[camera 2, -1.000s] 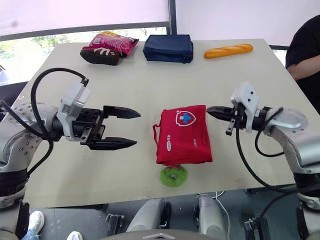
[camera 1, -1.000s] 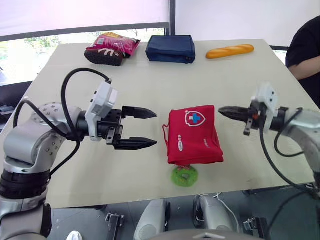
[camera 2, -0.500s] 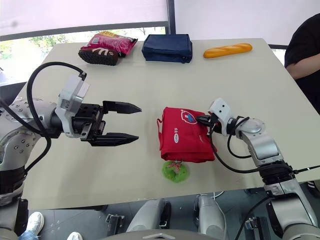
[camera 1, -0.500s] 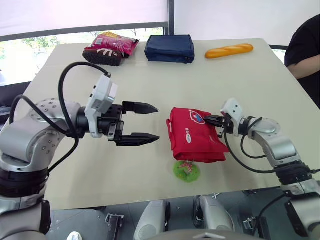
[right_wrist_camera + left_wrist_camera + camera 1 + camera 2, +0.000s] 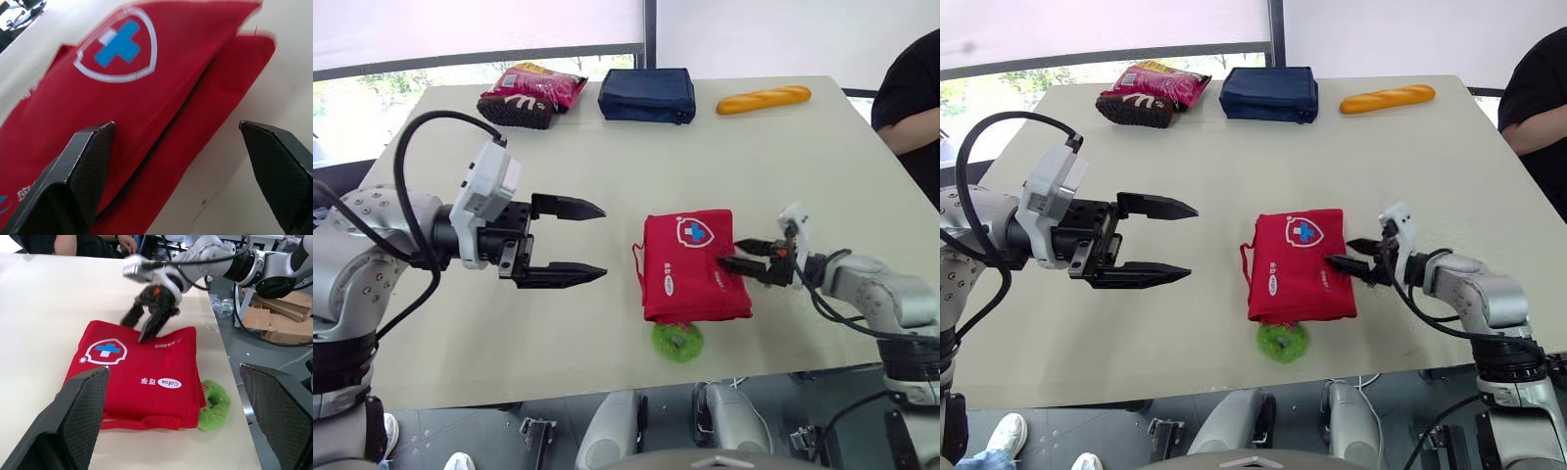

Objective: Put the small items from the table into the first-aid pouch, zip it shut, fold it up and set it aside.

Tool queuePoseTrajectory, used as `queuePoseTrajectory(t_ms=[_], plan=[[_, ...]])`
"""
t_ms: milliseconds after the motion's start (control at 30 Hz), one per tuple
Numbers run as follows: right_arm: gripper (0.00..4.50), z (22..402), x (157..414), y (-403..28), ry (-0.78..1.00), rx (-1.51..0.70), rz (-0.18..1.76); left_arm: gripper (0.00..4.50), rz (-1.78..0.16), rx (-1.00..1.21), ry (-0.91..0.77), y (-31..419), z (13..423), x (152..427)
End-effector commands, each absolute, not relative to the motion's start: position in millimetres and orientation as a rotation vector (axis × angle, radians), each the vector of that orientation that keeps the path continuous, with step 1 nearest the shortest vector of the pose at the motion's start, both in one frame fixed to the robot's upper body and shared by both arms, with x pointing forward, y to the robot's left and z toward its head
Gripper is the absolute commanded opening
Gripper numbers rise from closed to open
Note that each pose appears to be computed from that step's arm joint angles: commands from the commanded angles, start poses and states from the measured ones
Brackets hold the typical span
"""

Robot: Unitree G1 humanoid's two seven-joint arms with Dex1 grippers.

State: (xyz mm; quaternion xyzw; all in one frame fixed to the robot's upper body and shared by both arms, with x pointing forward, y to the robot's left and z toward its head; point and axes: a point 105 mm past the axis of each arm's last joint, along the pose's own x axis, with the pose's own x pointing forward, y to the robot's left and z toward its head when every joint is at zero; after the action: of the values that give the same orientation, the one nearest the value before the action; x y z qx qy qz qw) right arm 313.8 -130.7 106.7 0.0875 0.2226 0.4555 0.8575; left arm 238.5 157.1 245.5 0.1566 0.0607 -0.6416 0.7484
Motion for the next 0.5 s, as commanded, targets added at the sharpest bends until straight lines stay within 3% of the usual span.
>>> queuePoseTrajectory(t_ms=[33,67,167,267,300,367,467,500], plan=[[4.42,106,303,-118,0.528,0.209,1.044,4.5,-1.424,0.385,0.092,154,254,232],[4.42,106,299,-113,0.544,0.234,1.076,4.5,-1.421,0.389,0.092,154,254,233],[3.69,108,295,-108,0.569,0.246,1.117,4.5,-1.417,0.395,0.092,154,254,234],[2.25,114,304,-108,0.537,0.256,1.088,4.5,-1.417,0.395,0.091,154,255,233],[1.58,118,310,-109,0.509,0.266,1.067,4.5,-1.416,0.396,0.09,154,255,234],[1.36,125,321,-111,0.459,0.297,1.017,4.5,-1.413,0.398,0.089,154,255,234],[0.15,137,349,-129,0.349,0.356,0.86,4.5,-1.412,0.401,0.082,154,257,235],[0.06,142,361,-140,0.303,0.378,0.777,4.5,-1.409,0.404,0.076,155,258,236]])
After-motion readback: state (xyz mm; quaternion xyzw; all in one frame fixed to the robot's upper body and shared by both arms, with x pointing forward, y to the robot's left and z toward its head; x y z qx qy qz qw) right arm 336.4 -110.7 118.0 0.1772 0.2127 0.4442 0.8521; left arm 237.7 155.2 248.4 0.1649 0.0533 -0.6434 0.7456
